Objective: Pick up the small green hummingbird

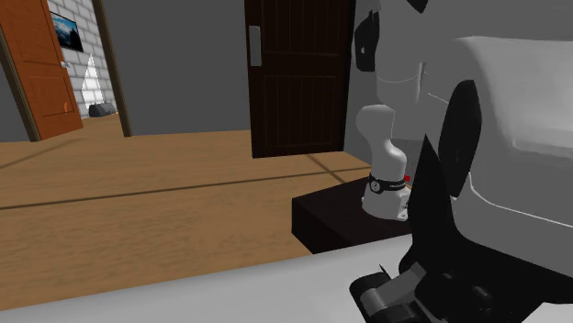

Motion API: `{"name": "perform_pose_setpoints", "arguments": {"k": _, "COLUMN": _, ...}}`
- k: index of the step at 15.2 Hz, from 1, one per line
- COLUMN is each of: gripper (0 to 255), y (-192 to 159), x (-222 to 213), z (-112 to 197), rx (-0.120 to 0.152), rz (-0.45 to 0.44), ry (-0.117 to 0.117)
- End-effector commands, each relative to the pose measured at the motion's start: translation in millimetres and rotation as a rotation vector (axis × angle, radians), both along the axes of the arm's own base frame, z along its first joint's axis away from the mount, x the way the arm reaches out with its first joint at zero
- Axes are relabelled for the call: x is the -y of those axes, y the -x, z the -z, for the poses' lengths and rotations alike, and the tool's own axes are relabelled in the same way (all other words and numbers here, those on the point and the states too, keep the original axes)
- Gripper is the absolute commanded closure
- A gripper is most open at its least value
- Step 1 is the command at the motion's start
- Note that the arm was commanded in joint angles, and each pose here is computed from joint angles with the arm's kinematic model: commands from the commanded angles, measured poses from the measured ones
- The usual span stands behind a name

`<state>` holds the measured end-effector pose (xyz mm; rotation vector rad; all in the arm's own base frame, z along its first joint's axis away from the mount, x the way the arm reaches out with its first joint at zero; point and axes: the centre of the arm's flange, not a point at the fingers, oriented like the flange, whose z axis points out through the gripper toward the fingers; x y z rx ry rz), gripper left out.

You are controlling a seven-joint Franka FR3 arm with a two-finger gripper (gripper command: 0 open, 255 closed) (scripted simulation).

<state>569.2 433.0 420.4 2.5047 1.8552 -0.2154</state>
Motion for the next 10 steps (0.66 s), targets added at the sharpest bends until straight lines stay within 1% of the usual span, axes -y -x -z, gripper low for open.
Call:
{"name": "perform_pose_setpoints", "arguments": {"k": 1, "gripper": 255, "y": 0, "x": 1, "z": -11, "rx": 0.000, "rz": 0.000, "ry": 0.000}}
{"name": "perform_pose_setpoints", "arguments": {"k": 8, "gripper": 255, "y": 0, "x": 1, "z": -48, "rx": 0.000, "rz": 0.000, "ry": 0.000}}
{"name": "perform_pose_setpoints", "arguments": {"k": 10, "gripper": 255, "y": 0, "x": 1, "z": -48, "rx": 0.000, "rz": 0.000, "ry": 0.000}}
